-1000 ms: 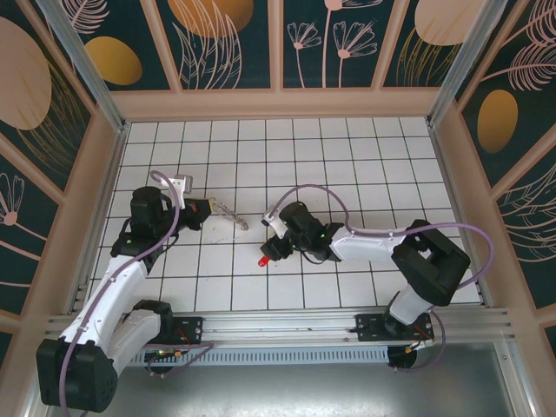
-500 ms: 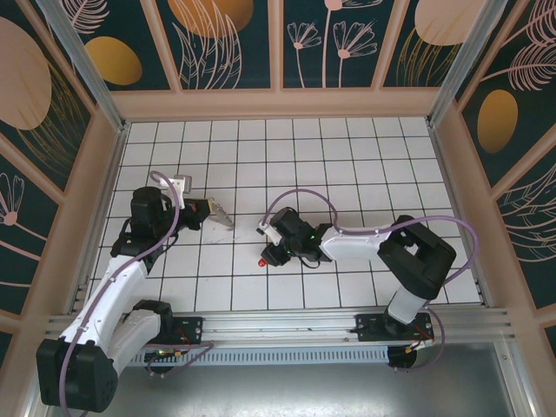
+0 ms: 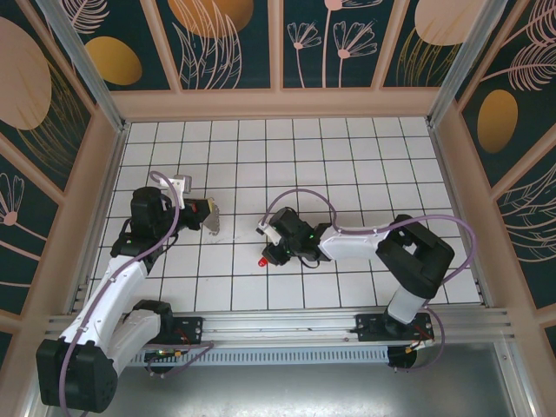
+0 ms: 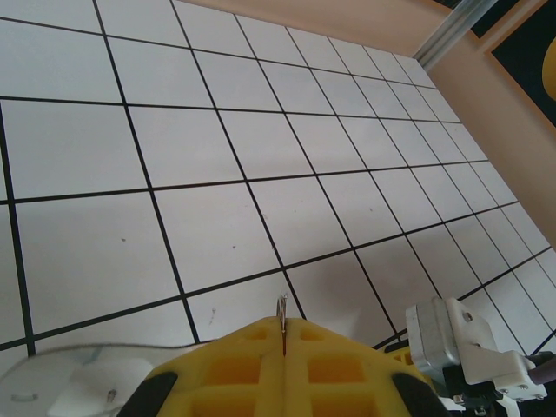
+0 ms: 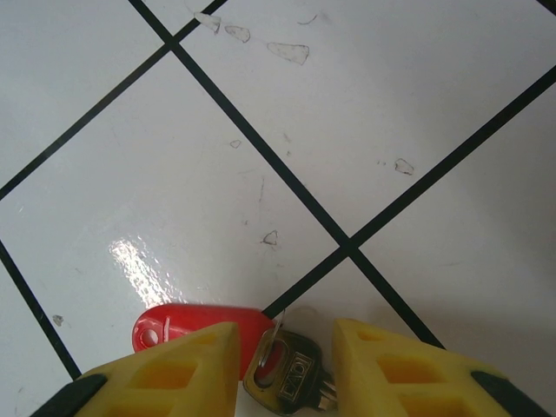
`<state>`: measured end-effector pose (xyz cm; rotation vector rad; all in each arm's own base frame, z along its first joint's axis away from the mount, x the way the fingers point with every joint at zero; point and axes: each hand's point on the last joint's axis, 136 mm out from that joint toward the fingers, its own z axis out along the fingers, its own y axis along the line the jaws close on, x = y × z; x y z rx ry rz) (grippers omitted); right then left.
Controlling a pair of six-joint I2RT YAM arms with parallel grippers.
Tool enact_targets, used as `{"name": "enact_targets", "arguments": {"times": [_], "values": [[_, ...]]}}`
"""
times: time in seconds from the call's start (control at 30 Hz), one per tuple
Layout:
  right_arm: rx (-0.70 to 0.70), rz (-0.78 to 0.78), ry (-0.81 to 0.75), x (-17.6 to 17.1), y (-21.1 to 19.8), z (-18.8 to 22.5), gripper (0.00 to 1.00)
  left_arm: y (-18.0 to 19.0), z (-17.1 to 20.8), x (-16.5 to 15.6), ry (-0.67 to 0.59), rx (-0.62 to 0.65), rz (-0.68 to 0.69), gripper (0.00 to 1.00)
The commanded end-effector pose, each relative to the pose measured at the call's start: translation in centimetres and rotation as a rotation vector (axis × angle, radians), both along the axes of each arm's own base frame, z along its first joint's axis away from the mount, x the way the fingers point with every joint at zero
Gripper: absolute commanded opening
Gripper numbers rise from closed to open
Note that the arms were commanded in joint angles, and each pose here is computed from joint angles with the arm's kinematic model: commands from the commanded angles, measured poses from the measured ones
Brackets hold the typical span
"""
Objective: Put the keys on the keyring
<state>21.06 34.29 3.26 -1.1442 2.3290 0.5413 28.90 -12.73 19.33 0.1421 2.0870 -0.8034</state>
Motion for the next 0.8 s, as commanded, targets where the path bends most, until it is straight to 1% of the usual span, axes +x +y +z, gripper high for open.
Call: {"name": "enact_targets", "arguments": {"times": [0.0, 0.17, 0.3, 0.47, 0.77], "values": [[-0.008, 0.005, 0.0, 0.21, 0.59, -0.23, 0.32, -0.09, 1.67, 0.04, -0.055, 0.002, -0.005, 0.0], [-0.001, -0.006, 0.012, -0.02, 0.39, -0.53, 0.31, -0.15, 2.14, -0.09, -0.071, -0.006, -0.009, 0.0], [0.0, -0.002, 0.01, -0.08, 0.5, -0.55, 0.27, -0.2, 2.15, -0.02, -0.072, -0.006, -0.011, 0.0], [-0.002, 0.003, 0.013, -0.13, 0.61, -0.64, 0.2, -0.12, 2.18, -0.01, -0.074, -0.002, -0.008, 0.0], [-0.017, 0.009, 0.015, -0.26, 0.5, -0.95, 0.19, -0.04, 2.28, 0.05, -0.078, 0.004, -0.004, 0.0]]}}
